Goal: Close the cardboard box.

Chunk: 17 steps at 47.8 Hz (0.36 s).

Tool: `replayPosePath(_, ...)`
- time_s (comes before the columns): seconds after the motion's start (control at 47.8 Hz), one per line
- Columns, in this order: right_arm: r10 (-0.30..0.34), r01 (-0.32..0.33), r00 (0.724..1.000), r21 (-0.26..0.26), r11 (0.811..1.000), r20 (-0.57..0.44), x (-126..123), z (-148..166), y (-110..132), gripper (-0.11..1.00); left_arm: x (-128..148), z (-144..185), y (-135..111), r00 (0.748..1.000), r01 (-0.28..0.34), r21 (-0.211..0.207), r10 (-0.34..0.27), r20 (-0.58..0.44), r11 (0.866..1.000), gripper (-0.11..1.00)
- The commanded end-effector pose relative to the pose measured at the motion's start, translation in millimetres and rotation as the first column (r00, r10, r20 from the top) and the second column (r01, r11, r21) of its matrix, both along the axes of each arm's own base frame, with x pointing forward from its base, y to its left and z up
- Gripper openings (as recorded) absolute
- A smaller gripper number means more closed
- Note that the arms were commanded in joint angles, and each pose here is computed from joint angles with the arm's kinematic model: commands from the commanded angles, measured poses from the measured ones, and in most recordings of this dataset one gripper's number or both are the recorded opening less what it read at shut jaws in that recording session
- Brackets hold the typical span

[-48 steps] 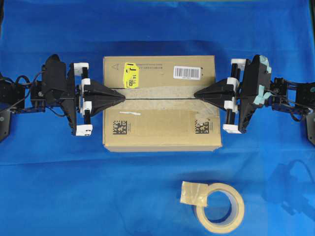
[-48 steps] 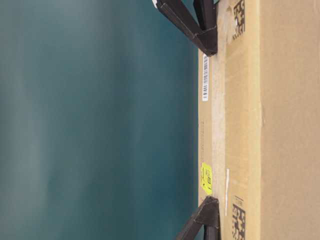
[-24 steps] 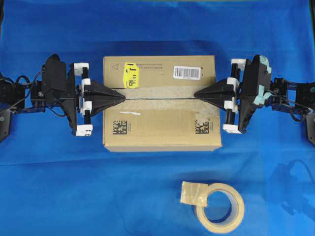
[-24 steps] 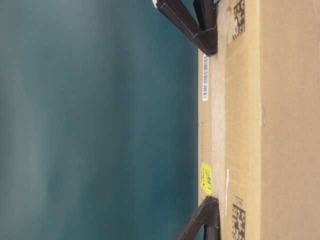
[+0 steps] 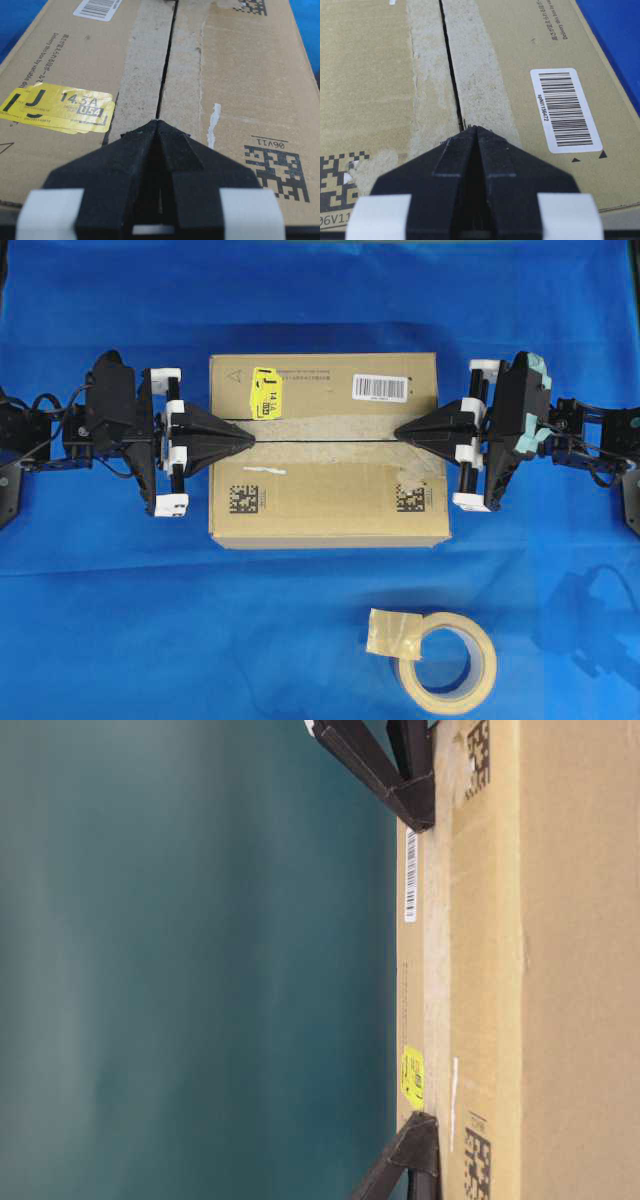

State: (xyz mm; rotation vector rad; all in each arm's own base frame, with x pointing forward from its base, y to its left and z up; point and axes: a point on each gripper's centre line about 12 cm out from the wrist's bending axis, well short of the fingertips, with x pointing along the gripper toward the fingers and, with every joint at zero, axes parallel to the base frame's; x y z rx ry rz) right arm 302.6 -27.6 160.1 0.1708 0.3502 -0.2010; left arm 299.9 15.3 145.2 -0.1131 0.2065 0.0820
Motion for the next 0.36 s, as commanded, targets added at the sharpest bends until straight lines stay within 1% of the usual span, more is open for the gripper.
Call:
replayPosePath(0.0,-0.001,0.001,1.000,0.001,1.000,0.025,4.0,6.9,0.1,0.00,3.6,5.0,-2.5,1.000,0.011,0.004,-0.011,0.020,1.000,0.00)
replayPosePath(0.335,-0.001,0.001,1.000,0.000,1.000,0.026,4.1,7.0,0.1,0.00,3.5,4.5,-2.5,1.000,0.011,0.004,-0.011,0.015,1.000,0.00)
